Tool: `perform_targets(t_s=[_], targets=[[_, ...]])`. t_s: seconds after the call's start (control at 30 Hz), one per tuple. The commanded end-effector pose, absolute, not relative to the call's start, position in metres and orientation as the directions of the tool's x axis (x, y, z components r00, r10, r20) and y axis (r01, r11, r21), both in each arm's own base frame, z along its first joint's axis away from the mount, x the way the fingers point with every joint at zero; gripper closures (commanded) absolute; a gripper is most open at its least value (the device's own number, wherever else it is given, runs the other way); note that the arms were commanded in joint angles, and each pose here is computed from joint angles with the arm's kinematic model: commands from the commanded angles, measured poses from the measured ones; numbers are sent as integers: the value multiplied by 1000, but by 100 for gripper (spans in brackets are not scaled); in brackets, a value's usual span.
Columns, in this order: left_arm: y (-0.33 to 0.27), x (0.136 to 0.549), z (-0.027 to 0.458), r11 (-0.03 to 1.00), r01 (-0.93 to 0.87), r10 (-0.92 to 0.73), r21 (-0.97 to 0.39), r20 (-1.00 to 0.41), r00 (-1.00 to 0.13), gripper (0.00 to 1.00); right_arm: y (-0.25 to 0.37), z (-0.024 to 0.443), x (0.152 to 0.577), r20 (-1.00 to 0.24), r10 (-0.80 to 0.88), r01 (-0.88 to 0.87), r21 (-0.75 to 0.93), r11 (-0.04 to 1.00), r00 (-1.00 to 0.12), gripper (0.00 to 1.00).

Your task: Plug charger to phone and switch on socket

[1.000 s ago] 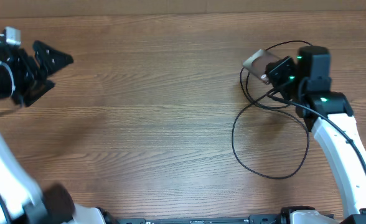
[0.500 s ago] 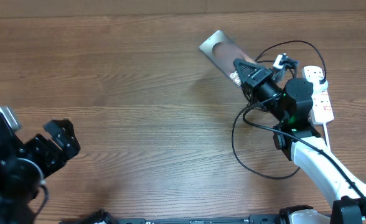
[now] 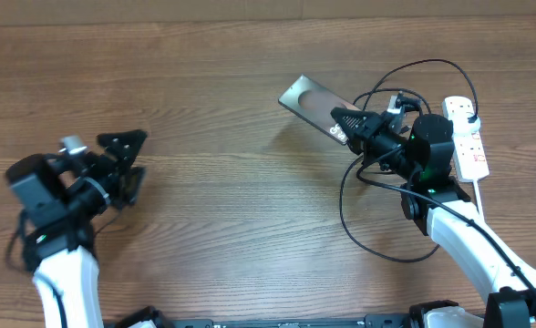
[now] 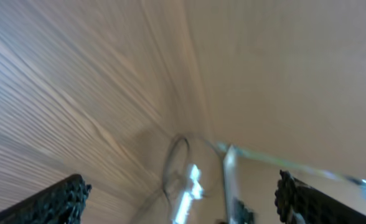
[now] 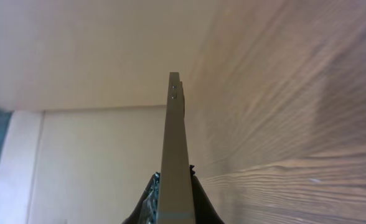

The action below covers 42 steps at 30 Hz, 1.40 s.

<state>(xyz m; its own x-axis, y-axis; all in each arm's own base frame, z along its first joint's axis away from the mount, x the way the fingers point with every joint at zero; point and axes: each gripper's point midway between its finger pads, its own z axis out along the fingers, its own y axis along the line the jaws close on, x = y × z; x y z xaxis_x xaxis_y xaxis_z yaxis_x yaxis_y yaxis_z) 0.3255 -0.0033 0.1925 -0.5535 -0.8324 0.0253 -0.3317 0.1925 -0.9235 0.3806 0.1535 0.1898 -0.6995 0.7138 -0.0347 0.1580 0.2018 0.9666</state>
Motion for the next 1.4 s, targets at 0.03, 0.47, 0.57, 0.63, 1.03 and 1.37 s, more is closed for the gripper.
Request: perform_targets(t_s=[0.03, 0.47, 0.57, 0.63, 1.03, 1.37], targets=[[-74, 333, 188, 38, -364, -641, -931, 257, -723, 0, 151, 201, 386, -50, 753, 146, 970, 192, -656, 96], [-193, 371, 170, -31, -381, -521, -924, 340, -783, 4, 214, 199, 364, 126, 745, 270, 960, 75, -655, 96], [-202, 367, 165, -33, -415, -506, -909, 373, -778, 15, 224, 198, 358, 186, 732, 311, 950, 37, -656, 96], [-203, 367, 165, -42, -429, -502, -902, 390, -772, 21, 229, 197, 355, 212, 723, 334, 942, 27, -657, 96], [-202, 370, 164, -60, -449, -520, -891, 412, -748, 48, 265, 185, 326, 276, 656, 404, 913, 48, -702, 96], [-203, 368, 164, -58, -451, -510, -891, 414, -754, 70, 275, 161, 323, 277, 660, 441, 893, 91, -699, 96]])
